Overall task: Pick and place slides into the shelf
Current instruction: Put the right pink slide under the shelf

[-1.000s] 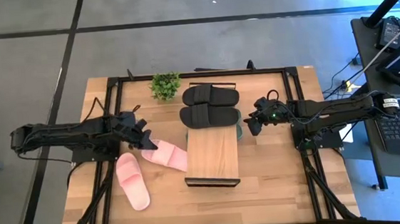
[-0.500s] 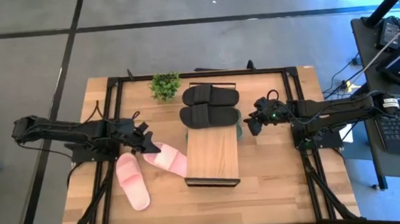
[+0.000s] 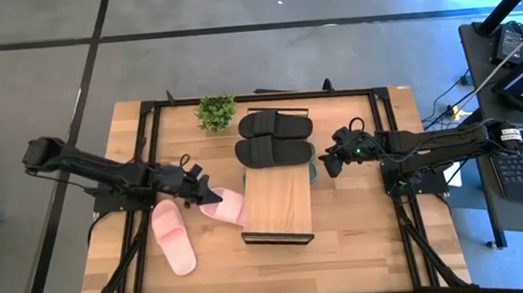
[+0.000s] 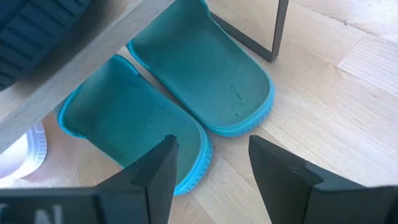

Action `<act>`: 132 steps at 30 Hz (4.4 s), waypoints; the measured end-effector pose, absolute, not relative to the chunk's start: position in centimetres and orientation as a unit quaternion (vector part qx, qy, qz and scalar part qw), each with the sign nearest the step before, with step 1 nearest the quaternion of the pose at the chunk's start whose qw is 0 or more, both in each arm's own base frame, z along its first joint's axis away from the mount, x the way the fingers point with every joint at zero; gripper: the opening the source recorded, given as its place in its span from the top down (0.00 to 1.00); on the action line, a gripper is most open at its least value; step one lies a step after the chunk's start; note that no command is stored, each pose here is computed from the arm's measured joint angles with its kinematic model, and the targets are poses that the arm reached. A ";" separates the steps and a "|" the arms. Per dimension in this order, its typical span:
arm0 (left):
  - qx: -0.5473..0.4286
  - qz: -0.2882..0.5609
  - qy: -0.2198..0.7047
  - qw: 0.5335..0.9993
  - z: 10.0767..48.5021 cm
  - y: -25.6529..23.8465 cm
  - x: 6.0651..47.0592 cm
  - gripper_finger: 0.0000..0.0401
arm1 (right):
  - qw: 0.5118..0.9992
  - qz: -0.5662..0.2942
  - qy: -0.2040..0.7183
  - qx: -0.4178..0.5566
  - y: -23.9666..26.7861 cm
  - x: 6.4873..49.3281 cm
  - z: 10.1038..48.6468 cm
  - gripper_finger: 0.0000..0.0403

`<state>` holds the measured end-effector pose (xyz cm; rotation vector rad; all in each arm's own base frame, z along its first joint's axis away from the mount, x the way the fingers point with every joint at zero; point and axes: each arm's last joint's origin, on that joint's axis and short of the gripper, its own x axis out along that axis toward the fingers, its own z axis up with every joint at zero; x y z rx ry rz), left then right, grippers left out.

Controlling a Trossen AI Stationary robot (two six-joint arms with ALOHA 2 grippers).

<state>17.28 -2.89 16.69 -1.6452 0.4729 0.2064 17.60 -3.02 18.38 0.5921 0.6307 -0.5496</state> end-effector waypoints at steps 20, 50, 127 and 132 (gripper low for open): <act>-0.739 0.106 0.178 0.640 14.2 -4.7 22.2 1.00 | 0.872 -0.263 0.302 0.283 -3.0 17.6 18.4 0.51; -0.690 0.101 0.225 0.681 13.2 -6.0 26.6 1.00 | 0.869 -0.264 0.308 0.282 -3.0 17.5 18.3 0.51; -0.295 -0.067 0.388 0.871 14.0 -10.1 22.5 0.68 | 0.878 -0.026 0.366 0.306 4.8 18.9 17.7 0.51; -0.296 -0.081 0.382 0.872 12.5 -11.1 23.2 0.68 | 0.881 -0.022 0.353 0.316 5.0 19.7 17.4 0.51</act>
